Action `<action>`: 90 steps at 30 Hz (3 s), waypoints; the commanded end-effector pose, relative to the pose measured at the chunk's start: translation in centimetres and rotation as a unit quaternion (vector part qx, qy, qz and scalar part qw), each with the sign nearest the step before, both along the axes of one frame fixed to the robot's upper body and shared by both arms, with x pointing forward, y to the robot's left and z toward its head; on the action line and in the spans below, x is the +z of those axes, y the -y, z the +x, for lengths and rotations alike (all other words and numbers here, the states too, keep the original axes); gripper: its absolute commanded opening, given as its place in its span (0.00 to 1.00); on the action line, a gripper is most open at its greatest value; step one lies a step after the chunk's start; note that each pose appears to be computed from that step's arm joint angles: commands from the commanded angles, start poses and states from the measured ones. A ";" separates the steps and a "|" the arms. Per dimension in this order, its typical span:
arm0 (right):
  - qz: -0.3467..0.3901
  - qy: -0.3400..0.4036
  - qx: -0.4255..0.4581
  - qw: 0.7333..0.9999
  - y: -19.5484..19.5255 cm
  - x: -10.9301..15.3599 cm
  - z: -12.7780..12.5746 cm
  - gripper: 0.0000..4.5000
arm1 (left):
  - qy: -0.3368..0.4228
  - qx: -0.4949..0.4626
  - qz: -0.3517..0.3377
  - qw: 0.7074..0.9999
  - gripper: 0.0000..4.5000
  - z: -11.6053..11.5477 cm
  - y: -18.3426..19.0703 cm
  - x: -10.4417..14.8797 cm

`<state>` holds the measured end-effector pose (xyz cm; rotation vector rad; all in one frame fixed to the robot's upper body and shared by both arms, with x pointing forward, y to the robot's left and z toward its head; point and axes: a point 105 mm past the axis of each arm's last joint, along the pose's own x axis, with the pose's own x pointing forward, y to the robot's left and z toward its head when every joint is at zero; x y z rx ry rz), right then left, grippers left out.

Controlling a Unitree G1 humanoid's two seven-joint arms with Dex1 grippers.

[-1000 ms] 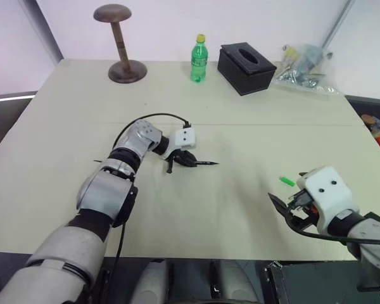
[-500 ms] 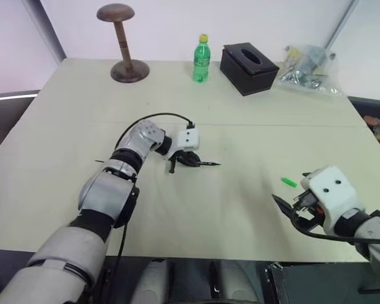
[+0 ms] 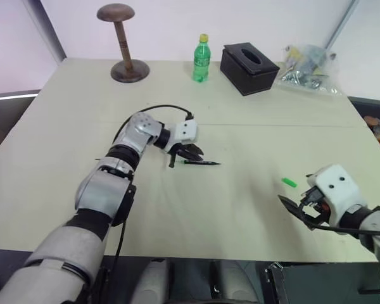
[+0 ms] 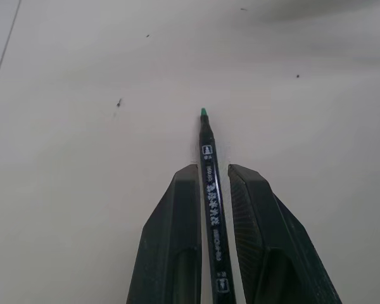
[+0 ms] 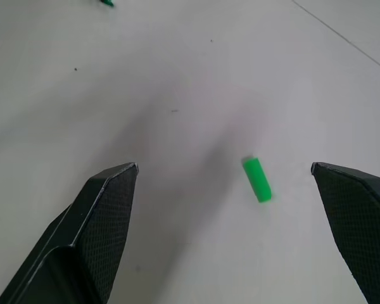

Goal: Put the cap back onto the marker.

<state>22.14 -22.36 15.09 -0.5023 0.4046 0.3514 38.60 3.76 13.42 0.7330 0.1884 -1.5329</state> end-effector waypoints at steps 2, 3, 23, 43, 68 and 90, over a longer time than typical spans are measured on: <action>-0.008 0.019 0.007 1.000 -0.2 0.7 0.1 1.00 | 0.025 0.000 0.011 1.000 0.17 0.3 -0.3 0.6; -0.008 0.019 0.008 1.000 -0.2 0.7 0.1 1.00 | 0.024 0.002 0.013 1.000 0.17 0.3 -0.4 0.4; 0.002 0.022 0.002 1.000 -0.9 0.2 -0.3 1.00 | 0.009 -0.010 0.021 1.000 0.81 -0.4 0.0 -1.4; 0.005 0.020 -0.006 1.000 -1.1 0.0 -0.7 1.00 | -0.009 0.026 0.064 0.998 0.15 -0.3 -0.7 -4.2; -0.007 -0.006 -0.018 1.000 1.0 -1.0 -0.4 1.00 | 0.089 -0.053 0.023 0.994 0.01 -0.3 0.3 0.9; 0.006 -0.038 0.020 0.999 4.6 -2.0 5.2 1.00 | 0.174 -0.130 -0.019 0.976 0.01 -1.7 1.1 5.4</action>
